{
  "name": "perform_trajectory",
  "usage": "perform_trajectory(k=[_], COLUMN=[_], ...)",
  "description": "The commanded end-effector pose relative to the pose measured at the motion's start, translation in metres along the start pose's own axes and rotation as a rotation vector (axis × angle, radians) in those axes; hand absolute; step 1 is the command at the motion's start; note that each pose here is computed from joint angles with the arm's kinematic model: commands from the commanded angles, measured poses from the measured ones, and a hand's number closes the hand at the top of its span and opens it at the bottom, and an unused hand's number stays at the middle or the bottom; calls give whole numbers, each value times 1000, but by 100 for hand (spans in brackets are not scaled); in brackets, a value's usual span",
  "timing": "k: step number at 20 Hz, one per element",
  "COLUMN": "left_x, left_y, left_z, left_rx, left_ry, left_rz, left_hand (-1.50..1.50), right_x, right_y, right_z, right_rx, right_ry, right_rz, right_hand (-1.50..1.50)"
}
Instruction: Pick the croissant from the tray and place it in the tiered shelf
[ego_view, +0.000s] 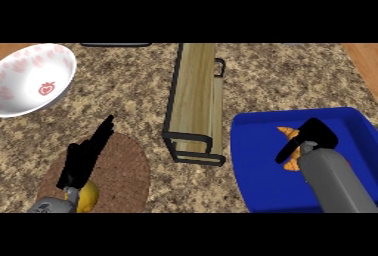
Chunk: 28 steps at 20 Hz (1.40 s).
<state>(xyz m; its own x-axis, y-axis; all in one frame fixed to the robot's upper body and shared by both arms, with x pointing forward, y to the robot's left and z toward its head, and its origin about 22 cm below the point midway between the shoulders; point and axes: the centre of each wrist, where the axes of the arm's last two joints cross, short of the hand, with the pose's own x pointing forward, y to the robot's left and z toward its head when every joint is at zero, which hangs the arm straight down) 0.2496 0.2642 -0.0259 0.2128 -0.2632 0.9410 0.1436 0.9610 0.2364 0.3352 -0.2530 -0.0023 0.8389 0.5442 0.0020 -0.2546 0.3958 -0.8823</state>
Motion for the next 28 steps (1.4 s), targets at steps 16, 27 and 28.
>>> perform_trajectory(k=[16, 27, 28], left_x=[7, -2, -1], left_y=[-14, -5, -7], left_z=[-9, -3, -3], left_rx=[-89, -25, -36], left_ry=[-46, -14, -14], left_rz=[-27, -18, -22], left_hand=[0, 0, 0], right_x=[63, 29, 19], right_y=[-16, -190, -198], right_z=[83, 54, 39], right_rx=[-82, -169, -146], right_ry=[-1085, -1898, -1934], right_rz=[418, 337, 297], right_hand=[150, 150, 150])
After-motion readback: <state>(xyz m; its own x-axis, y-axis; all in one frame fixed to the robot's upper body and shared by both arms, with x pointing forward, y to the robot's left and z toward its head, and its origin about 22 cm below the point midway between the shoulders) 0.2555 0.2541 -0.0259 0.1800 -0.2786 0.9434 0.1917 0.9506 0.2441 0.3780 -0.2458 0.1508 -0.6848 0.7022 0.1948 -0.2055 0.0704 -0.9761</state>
